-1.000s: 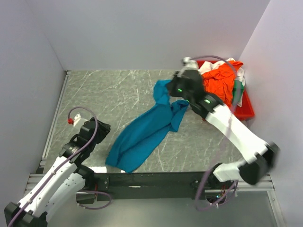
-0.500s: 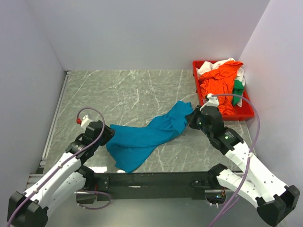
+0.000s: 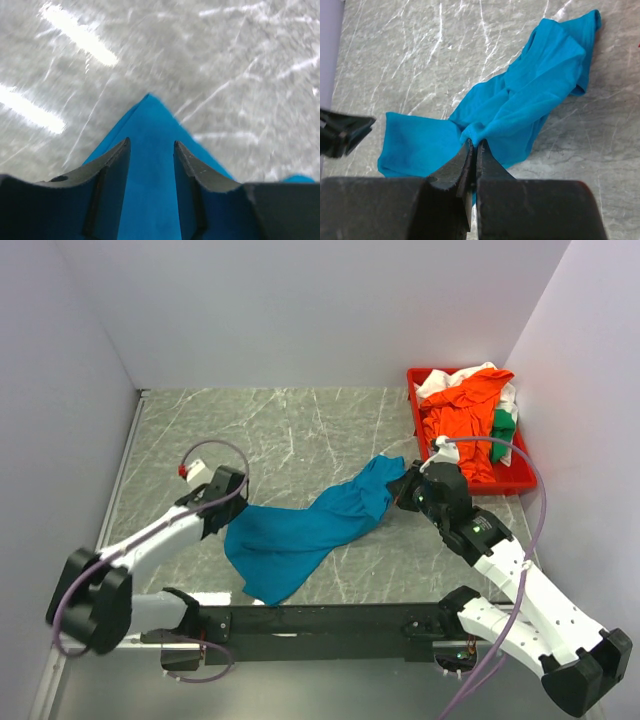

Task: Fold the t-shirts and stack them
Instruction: Flatten the tshirt out

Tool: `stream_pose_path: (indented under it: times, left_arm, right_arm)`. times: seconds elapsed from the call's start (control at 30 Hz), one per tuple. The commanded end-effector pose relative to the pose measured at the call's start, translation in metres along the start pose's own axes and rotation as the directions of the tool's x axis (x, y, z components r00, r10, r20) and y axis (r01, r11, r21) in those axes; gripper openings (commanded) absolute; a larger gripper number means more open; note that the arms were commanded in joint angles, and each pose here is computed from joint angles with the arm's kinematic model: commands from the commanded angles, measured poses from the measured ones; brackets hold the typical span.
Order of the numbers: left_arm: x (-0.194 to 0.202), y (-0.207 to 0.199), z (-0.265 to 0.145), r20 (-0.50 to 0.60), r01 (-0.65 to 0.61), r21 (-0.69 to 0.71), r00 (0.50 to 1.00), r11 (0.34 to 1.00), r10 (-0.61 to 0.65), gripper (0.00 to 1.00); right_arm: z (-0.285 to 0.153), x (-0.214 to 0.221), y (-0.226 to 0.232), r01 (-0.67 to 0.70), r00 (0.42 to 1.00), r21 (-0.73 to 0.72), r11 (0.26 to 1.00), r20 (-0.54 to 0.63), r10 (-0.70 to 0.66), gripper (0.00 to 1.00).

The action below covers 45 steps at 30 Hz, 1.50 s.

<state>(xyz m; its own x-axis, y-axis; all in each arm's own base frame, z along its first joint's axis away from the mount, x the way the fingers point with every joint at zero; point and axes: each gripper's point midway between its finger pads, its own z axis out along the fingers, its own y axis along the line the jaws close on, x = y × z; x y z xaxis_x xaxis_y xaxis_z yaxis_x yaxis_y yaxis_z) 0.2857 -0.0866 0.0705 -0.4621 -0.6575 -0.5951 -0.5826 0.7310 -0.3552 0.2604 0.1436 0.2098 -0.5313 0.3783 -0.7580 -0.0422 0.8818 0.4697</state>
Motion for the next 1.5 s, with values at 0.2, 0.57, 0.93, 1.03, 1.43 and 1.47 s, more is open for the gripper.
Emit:
stream_pose_path:
  times: [0.2,0.57,0.93,1.03,1.43,1.47]
  left_arm:
    - [-0.014,-0.025,0.034,0.057,-0.023,-0.097,0.998,0.995,0.029,0.45]
    - [0.024,-0.006,0.071,-0.036,-0.062,-0.212,0.998,0.975,0.055,0.39]
    - [-0.063,-0.043,0.031,0.096,0.022,-0.085,0.995,0.996,-0.014,0.01]
    - [-0.129,-0.068,0.011,0.161,0.082,0.039,0.983,0.996,-0.087,0.01]
    - [-0.385,-0.202,-0.145,0.455,-0.003,0.457,0.86,0.889,-0.23,0.0]
    - [-0.393,-0.203,-0.158,0.475,-0.016,0.468,0.848,0.884,-0.236,0.0]
  right_arm:
    - [-0.006,-0.012,0.012,-0.019,0.999,-0.063,0.998,0.047,0.022,0.0]
    - [-0.009,-0.009,0.014,-0.002,0.999,-0.086,0.996,0.032,0.005,0.0]
    - [-0.007,-0.065,0.044,-0.001,0.991,-0.101,0.995,0.13,0.015,0.0]
    - [0.003,-0.114,0.061,-0.006,0.978,-0.096,0.995,0.209,0.026,0.0]
    - [-0.004,-0.372,0.142,-0.003,0.825,-0.297,0.955,0.539,0.171,0.0]
    - [-0.011,-0.381,0.147,0.01,0.815,-0.315,0.949,0.553,0.175,0.0]
